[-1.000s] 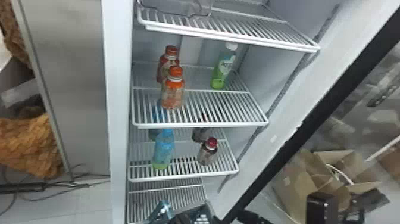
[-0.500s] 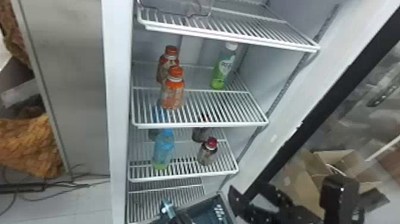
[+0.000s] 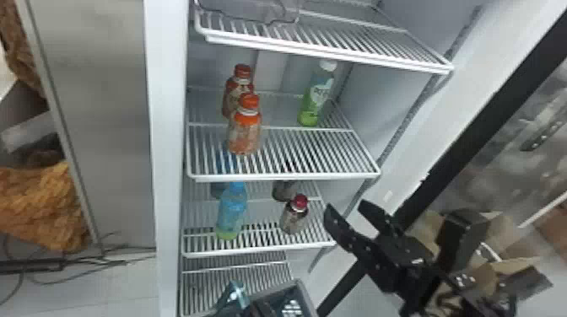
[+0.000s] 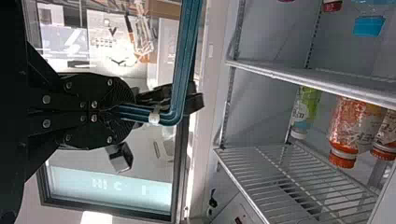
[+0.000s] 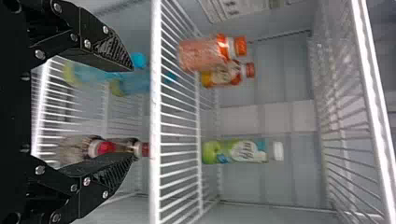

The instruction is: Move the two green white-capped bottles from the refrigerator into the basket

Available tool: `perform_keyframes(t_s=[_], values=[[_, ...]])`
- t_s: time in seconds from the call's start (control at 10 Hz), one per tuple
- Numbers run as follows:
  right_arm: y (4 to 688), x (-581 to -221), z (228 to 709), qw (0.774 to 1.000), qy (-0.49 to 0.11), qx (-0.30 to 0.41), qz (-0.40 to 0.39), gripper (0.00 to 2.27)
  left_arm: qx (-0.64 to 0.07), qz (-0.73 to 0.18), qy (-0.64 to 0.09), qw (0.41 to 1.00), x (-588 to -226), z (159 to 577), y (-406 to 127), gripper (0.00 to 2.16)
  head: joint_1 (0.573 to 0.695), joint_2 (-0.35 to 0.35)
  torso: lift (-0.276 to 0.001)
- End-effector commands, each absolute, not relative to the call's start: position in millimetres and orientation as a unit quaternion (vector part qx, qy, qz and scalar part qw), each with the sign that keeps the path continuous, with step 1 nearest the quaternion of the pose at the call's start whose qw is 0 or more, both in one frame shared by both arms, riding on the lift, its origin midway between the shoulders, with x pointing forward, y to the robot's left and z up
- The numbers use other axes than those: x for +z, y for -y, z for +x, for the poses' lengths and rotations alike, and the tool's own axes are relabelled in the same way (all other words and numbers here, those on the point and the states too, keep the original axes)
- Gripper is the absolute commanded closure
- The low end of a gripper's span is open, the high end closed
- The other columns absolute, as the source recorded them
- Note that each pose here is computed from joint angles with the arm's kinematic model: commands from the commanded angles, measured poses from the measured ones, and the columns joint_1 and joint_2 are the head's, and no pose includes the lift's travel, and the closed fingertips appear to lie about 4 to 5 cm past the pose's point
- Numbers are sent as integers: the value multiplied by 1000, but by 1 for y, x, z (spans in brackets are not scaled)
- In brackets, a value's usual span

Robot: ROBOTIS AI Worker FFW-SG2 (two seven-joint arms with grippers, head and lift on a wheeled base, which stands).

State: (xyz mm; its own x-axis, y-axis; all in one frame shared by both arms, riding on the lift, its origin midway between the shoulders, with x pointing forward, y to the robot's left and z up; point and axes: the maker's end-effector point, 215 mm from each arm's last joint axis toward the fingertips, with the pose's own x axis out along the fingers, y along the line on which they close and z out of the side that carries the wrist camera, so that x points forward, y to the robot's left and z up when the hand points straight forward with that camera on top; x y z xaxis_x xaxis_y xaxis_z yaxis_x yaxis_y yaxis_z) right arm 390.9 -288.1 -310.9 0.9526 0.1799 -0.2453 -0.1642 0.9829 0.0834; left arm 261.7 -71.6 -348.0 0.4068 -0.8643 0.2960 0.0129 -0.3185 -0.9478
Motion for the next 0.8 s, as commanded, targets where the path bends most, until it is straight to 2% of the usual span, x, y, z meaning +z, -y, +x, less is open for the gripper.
perform_keyframes(t_s=[0.0, 0.3, 0.7], values=[[295, -307, 419, 992, -80, 87, 37, 444, -444, -681, -313, 491, -348, 261, 71, 1214, 695, -350, -4], [305, -296, 453, 996, -16, 76, 31, 456, -444, -682, -311, 490, -347, 262, 71, 1216, 695, -350, -4], [325, -294, 492, 998, 21, 44, 35, 499, -442, -685, -309, 490, -347, 263, 70, 1214, 695, -350, -4]])
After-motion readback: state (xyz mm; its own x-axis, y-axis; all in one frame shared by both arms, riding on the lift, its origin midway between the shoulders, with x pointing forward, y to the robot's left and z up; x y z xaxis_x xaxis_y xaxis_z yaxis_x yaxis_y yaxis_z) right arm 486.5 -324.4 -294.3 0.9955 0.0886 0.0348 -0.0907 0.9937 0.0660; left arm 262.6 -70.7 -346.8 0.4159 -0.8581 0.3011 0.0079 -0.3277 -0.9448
